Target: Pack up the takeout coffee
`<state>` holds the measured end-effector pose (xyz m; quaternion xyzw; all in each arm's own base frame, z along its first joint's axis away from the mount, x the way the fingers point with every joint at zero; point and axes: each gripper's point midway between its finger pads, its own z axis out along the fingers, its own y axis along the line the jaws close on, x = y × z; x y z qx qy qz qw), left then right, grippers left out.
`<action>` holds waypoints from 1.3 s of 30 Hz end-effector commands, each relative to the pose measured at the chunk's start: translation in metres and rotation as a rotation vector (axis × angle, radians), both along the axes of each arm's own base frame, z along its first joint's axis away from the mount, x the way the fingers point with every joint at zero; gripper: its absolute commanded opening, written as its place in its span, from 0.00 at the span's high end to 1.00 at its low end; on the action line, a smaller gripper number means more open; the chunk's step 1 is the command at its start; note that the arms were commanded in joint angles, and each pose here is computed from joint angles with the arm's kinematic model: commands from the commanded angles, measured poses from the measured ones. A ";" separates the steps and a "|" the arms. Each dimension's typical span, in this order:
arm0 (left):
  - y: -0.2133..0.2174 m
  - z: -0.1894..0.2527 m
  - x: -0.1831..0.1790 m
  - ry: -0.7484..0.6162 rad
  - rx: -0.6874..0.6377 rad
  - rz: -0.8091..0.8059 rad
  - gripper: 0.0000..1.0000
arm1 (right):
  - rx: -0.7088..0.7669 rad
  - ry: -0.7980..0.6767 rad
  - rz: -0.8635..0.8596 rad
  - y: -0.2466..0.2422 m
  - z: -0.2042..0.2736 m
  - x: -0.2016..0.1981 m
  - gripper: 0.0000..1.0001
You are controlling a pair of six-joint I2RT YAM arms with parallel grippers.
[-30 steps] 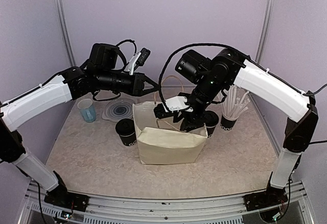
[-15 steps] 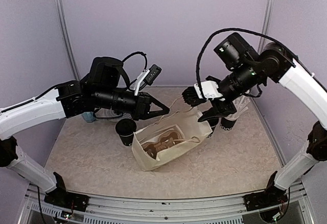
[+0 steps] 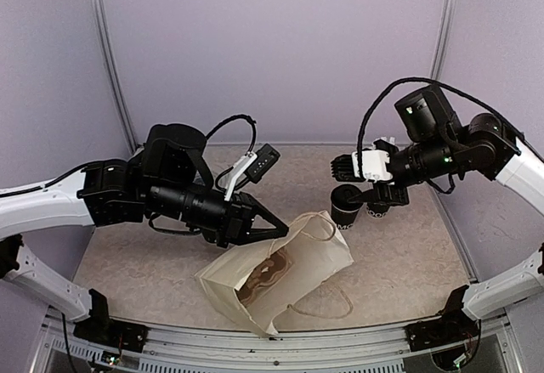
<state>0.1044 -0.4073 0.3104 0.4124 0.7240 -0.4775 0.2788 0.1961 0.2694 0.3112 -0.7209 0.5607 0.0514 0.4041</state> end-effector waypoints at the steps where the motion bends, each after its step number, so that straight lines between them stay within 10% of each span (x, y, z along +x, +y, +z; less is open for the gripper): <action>1: 0.008 0.020 0.000 -0.020 -0.034 0.030 1.00 | 0.052 -0.002 -0.016 0.007 0.011 0.006 0.54; 17: 0.067 0.019 0.105 -0.062 0.091 0.487 0.96 | 0.023 0.267 -0.063 0.006 -0.025 0.045 0.53; 29: 0.102 -0.001 0.132 0.043 0.205 0.737 0.61 | -0.206 0.408 -0.231 -0.024 -0.080 0.118 0.48; 39: 0.101 0.008 0.113 0.114 0.165 0.763 0.43 | -0.400 0.460 -0.336 -0.058 -0.132 0.140 0.25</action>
